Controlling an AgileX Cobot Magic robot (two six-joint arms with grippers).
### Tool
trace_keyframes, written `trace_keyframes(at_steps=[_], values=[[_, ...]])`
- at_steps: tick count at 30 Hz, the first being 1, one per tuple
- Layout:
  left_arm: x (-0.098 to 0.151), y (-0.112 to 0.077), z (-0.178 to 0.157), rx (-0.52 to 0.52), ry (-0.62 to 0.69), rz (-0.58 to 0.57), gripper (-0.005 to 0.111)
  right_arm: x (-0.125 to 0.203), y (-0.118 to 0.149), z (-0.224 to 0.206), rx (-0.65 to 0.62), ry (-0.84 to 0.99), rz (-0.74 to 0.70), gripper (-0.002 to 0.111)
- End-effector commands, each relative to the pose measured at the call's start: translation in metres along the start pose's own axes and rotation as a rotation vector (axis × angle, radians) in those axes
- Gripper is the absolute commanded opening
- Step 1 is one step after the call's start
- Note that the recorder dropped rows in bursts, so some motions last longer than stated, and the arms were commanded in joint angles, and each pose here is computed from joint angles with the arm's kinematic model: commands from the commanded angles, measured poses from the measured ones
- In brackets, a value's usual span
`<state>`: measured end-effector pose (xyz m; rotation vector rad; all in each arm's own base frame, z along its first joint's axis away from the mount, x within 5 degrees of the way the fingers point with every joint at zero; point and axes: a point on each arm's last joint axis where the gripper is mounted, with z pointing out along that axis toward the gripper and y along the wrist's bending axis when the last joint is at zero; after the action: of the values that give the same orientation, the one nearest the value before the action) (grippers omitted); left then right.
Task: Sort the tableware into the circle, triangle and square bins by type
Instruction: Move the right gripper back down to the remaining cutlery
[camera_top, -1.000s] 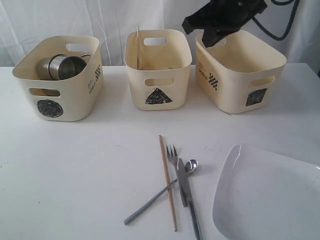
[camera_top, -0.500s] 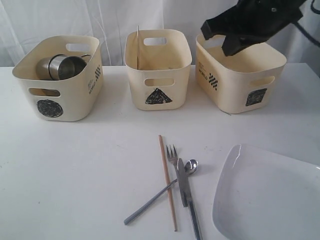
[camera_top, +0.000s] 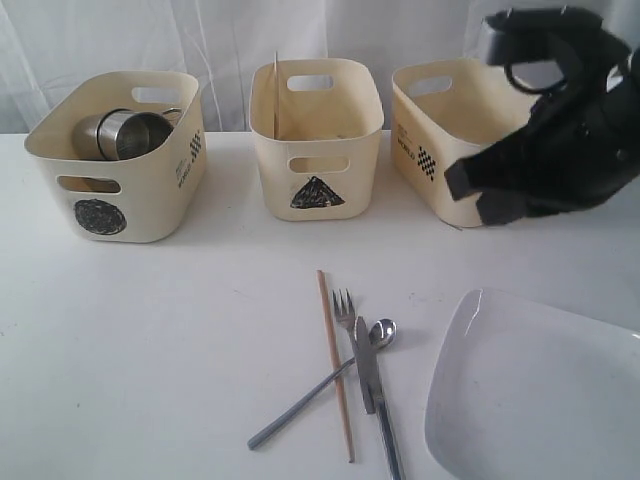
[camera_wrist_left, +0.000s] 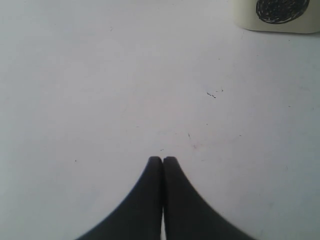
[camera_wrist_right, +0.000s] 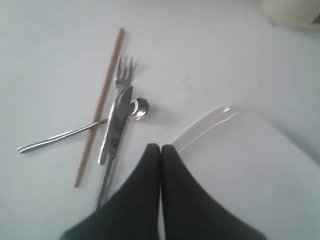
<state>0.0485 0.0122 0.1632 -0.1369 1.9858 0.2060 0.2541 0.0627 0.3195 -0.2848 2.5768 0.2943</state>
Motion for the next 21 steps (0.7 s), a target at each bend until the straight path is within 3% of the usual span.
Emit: trace_keyframes(at_steps=[1,5,8,15,21], values=[[0.001,0.000,0.000,0.004,-0.003,0.002,0.000,0.016,0.007,0.023,-0.139,0.059,-0.005,0.000],[0.001,0.000,0.000,0.004,-0.003,0.002,0.000,0.020,0.016,0.040,-0.277,0.114,-0.006,0.003],[0.001,0.000,0.000,0.004,-0.003,0.002,0.000,0.019,0.020,0.049,-0.345,0.137,-0.013,0.014],[0.001,0.000,0.000,0.004,-0.003,0.002,0.000,0.020,0.021,0.072,-0.372,0.193,-0.039,0.055],[0.001,0.000,0.000,0.004,-0.003,0.002,0.000,0.024,0.047,0.092,-0.466,0.252,-0.027,0.057]])
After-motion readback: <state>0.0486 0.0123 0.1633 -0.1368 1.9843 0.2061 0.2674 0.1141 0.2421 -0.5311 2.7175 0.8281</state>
